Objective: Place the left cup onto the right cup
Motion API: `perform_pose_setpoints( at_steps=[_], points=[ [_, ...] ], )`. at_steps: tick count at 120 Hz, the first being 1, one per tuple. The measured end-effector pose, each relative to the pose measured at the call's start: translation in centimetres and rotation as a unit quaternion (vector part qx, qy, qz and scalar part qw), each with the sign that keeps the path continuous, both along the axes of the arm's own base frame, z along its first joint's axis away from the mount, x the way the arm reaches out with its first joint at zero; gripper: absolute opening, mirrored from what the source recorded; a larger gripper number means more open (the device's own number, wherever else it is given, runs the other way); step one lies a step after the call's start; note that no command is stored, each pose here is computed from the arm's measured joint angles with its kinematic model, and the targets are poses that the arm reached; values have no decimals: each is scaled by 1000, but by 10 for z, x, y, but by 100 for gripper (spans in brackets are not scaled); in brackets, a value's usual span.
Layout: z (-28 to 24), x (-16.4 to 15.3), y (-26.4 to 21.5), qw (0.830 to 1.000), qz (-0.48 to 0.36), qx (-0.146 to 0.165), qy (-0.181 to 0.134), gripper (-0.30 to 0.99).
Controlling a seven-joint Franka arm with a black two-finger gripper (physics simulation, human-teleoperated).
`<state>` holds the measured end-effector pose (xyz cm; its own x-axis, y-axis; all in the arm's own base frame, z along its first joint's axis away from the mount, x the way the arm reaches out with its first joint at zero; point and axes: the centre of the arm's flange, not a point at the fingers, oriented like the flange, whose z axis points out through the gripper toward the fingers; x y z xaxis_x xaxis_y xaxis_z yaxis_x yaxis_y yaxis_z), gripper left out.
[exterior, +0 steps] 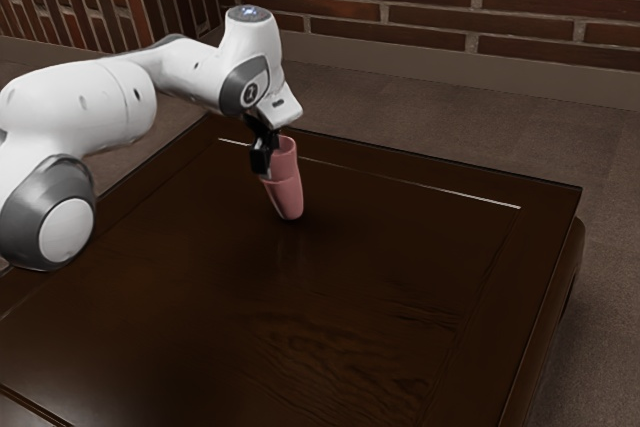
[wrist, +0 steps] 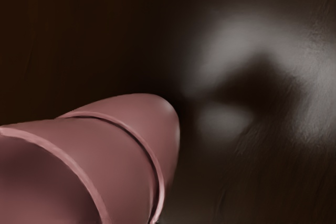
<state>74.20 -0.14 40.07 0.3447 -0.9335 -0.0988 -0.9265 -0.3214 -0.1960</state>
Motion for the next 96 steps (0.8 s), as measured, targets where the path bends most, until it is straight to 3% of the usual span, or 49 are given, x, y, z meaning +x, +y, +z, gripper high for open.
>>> perform_pose_setpoints(
  at_steps=[32, 60, 96],
  points=[
    [35, -9, -2, 1000, 1, -5, -12, 68],
    [93, -37, -4, 999, 7, -18, -25, 69],
    [148, -115, -1, 998, 42, -39, 22, 69]
  ],
)
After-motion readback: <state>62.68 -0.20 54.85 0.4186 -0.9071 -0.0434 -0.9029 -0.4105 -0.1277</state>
